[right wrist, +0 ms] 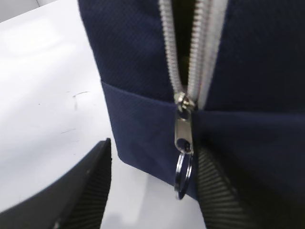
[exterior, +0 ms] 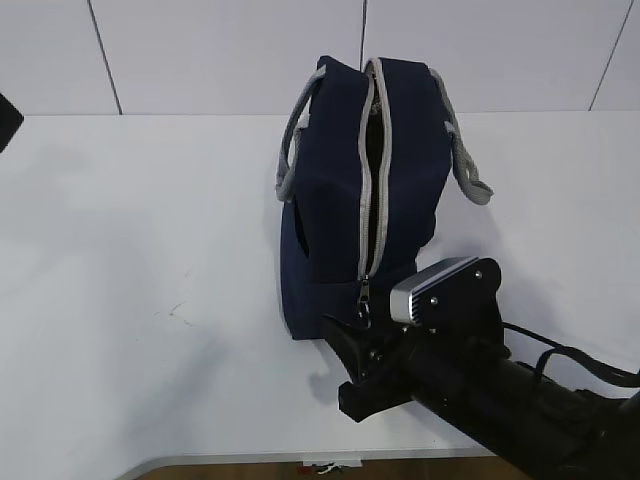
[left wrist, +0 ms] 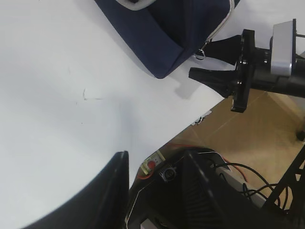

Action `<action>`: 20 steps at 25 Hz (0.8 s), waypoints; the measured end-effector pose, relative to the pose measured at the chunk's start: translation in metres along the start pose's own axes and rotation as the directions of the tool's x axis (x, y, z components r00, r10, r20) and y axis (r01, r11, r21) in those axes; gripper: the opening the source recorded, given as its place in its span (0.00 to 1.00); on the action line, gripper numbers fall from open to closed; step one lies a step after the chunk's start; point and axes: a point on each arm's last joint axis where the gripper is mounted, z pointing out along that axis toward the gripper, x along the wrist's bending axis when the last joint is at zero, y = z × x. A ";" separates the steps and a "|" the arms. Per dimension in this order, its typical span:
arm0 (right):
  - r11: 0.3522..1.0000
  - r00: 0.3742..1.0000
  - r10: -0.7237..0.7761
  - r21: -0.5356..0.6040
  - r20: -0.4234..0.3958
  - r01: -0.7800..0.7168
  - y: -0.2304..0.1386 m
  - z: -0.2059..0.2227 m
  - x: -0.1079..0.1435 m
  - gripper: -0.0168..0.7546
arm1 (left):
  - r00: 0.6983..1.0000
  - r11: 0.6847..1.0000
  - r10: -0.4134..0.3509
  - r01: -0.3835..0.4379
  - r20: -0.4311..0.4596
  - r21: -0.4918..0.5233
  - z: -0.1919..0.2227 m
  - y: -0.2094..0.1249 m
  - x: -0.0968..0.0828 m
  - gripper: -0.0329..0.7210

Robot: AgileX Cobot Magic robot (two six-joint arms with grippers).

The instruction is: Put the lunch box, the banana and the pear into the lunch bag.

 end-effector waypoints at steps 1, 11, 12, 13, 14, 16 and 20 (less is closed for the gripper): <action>1.000 1.000 0.002 0.000 0.004 -0.002 0.000 0.000 0.000 0.60 | 1.000 1.000 0.000 0.000 0.000 0.000 0.000 0.000 0.000 0.43; 1.000 1.000 0.007 0.018 0.015 -0.007 -0.002 0.000 -0.001 0.49 | 1.000 1.000 -0.003 0.003 0.010 -0.001 0.000 0.000 -0.001 0.43; 1.000 1.000 0.007 0.019 0.016 -0.007 -0.002 0.000 -0.001 0.47 | 1.000 1.000 -0.003 0.003 0.010 -0.001 0.000 0.000 -0.001 0.43; 1.000 1.000 0.007 0.020 0.016 -0.007 -0.002 0.000 -0.001 0.44 | 1.000 1.000 -0.003 0.003 0.010 -0.001 0.000 0.000 -0.001 0.43; 1.000 1.000 0.007 0.021 0.016 -0.007 -0.002 0.000 -0.001 0.43 | 1.000 1.000 -0.003 0.003 0.010 -0.001 0.000 0.000 -0.001 0.43; 1.000 1.000 0.008 0.027 0.018 -0.008 -0.002 0.000 -0.002 0.42 | 1.000 1.000 -0.003 0.003 0.010 -0.001 0.000 0.000 -0.001 0.43; 1.000 1.000 0.008 0.029 0.018 -0.008 -0.003 0.000 -0.002 0.41 | 1.000 1.000 -0.004 0.004 0.012 -0.002 0.000 0.000 -0.001 0.43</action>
